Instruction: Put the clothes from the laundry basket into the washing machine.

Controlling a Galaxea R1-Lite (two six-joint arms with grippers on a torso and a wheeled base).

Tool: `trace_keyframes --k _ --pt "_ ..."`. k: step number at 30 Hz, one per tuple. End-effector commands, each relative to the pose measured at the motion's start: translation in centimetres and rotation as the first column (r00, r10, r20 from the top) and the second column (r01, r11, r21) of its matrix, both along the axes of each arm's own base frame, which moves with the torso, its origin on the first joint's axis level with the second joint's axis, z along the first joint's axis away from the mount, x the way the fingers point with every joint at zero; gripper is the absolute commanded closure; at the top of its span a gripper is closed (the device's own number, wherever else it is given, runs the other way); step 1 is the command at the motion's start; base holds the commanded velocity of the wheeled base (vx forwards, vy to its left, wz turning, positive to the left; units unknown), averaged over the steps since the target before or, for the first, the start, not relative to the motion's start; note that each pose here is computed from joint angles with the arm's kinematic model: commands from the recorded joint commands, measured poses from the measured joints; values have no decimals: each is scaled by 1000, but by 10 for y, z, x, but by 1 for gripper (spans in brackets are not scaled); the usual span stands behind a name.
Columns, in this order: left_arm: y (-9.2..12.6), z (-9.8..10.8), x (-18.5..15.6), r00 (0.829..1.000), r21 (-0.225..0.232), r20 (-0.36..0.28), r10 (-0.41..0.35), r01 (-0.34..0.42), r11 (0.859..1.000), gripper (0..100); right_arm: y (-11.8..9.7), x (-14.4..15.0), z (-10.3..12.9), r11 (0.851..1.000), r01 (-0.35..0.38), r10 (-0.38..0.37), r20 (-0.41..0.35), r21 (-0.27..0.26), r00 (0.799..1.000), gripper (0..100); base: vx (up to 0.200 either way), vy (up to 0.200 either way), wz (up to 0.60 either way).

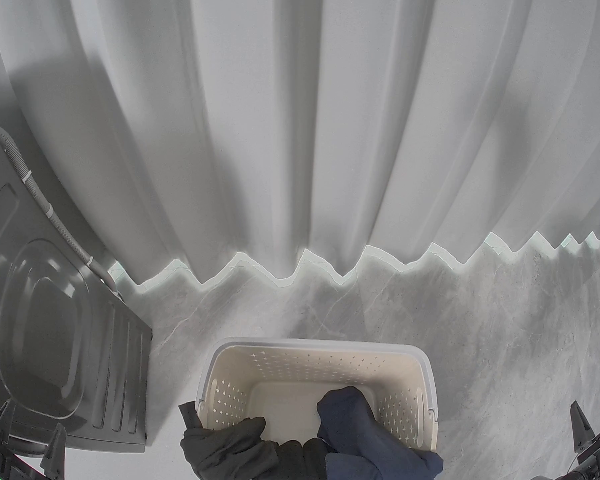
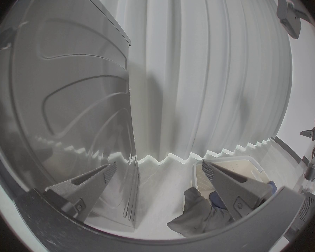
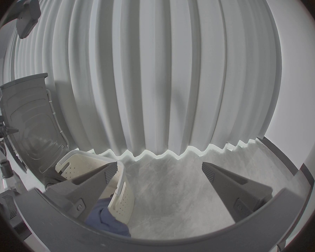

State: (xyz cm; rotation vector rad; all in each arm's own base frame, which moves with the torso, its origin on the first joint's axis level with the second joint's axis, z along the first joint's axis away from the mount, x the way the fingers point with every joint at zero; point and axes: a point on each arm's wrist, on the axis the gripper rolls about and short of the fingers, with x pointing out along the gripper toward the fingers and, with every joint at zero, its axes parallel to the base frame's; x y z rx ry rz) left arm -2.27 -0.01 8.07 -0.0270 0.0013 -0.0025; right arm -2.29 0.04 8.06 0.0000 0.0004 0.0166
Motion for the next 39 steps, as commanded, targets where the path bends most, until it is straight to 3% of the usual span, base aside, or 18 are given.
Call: trace_keyframes --k 1,39 --pt "0 -5 0 1000 1 1 1 -1 1000 0 0 1 -4 1000 0 0 -15 0 1000 0 200 0 0" --pt "0 -5 0 1000 1 0 -1 1 1000 0 0 1 -4 1000 -2 2 -15 0 1000 0 5 0 0"
